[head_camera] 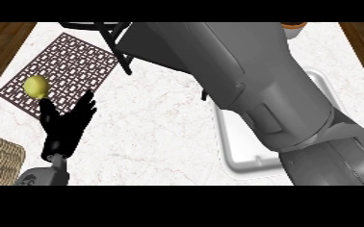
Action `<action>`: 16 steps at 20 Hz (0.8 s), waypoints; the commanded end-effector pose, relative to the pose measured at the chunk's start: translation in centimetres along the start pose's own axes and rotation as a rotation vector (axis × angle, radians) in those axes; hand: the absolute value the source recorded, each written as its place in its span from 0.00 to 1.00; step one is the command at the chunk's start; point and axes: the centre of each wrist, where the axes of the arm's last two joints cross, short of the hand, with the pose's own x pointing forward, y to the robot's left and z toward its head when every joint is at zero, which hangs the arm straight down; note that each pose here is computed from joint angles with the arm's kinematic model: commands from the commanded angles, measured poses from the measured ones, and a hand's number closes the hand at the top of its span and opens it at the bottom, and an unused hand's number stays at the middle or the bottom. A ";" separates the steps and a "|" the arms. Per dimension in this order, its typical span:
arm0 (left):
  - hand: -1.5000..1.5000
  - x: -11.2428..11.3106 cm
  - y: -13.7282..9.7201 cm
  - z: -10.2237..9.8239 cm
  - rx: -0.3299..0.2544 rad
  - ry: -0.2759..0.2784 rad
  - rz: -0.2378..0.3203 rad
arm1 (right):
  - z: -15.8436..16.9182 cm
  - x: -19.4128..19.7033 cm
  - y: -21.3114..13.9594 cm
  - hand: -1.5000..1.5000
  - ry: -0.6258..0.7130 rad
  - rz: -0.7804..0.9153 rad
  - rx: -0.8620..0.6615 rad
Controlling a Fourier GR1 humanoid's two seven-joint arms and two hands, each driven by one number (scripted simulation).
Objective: Pick the cupcake from the tray and place it in the tiered shelf
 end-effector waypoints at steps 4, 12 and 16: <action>0.50 0.0 -0.4 0.4 0.007 0.025 -0.001 | -1.4 -1.2 1.5 1.00 0.057 -0.012 -0.028; 0.50 2.6 -1.3 -0.9 0.017 0.021 -0.004 | -1.2 -0.9 1.7 1.00 -0.004 -0.038 -0.029; 0.50 -1.3 -0.4 0.3 0.007 0.039 0.008 | -2.5 -2.3 2.2 1.00 0.005 -0.027 -0.006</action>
